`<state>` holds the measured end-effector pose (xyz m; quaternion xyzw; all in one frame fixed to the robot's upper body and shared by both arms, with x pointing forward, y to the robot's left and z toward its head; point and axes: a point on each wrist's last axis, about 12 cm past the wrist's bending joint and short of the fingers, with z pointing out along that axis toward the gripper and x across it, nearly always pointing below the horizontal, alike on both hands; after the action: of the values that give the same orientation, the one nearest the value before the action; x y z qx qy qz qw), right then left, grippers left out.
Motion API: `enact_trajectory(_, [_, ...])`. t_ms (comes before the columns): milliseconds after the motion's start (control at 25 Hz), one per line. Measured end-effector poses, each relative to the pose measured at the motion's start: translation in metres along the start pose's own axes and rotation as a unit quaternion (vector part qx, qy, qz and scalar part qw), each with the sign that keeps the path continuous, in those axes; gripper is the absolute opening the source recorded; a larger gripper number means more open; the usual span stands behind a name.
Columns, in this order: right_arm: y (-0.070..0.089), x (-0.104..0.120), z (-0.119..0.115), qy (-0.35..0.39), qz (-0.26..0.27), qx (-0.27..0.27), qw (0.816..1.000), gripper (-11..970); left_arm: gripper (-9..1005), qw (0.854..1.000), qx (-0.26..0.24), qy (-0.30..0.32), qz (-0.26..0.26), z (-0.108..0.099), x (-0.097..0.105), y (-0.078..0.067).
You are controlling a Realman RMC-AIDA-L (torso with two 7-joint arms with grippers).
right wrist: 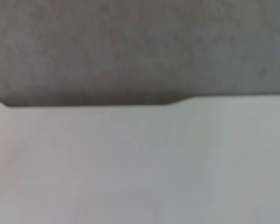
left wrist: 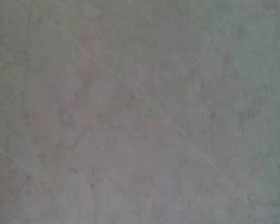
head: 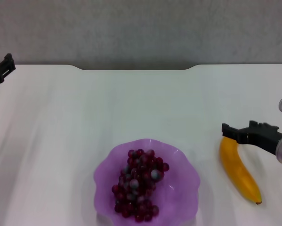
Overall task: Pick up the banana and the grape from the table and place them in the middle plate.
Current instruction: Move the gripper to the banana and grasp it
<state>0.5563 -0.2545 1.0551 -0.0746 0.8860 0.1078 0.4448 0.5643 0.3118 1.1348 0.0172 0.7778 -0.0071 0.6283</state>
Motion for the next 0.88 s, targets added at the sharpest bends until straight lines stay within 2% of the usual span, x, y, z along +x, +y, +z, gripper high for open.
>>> enact_trajectory(400, [-0.003,0.004,0.005,0.051,0.004,0.02,0.999,884,882,1.0,-0.004,0.0,-0.001,-0.002,-0.001,0.004])
enact_trajectory(880, [-0.001,0.002,0.028,0.099,-0.009,0.02,0.995,878,881,1.0,0.006,0.004,0.0,0.0,-0.002,0.0])
